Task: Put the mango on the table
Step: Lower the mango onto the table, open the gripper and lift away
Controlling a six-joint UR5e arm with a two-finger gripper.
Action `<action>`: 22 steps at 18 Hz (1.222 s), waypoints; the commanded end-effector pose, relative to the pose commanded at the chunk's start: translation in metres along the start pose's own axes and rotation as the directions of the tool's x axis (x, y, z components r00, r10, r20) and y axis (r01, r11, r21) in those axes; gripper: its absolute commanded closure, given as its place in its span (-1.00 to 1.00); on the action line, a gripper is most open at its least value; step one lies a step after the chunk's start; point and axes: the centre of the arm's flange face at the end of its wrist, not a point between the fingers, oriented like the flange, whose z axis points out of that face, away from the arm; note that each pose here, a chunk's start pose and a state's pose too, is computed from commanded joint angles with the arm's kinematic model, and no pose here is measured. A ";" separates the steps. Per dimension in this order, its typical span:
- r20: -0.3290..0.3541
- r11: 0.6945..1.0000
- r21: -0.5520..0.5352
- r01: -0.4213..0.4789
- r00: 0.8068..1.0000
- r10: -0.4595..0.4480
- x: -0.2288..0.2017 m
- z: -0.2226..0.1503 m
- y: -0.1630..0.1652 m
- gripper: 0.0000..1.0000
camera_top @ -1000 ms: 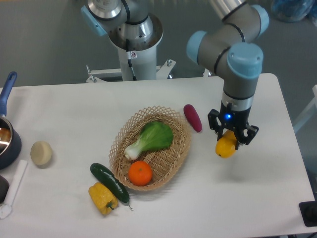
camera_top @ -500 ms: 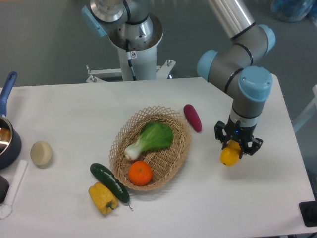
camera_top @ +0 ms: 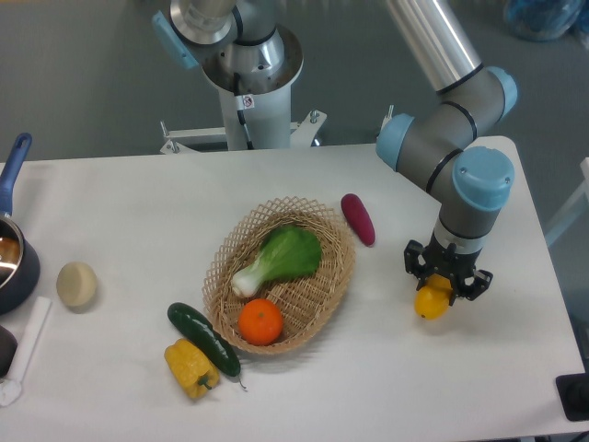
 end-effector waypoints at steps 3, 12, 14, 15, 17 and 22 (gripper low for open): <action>-0.008 1.000 -0.002 -0.004 1.000 0.004 0.002 0.005 -0.001 -0.03; 0.059 1.000 0.020 -0.019 0.998 0.018 -0.005 -0.034 -0.012 -1.00; 0.111 0.999 0.037 -0.024 0.994 0.020 -0.010 -0.066 -0.014 -1.00; 0.147 0.998 0.048 -0.027 0.989 0.020 -0.015 -0.089 -0.014 -1.00; 0.217 0.998 0.066 -0.007 0.976 -0.008 -0.027 -0.134 0.001 -1.00; 0.324 0.998 0.064 -0.012 0.946 -0.010 -0.051 -0.229 0.044 -1.00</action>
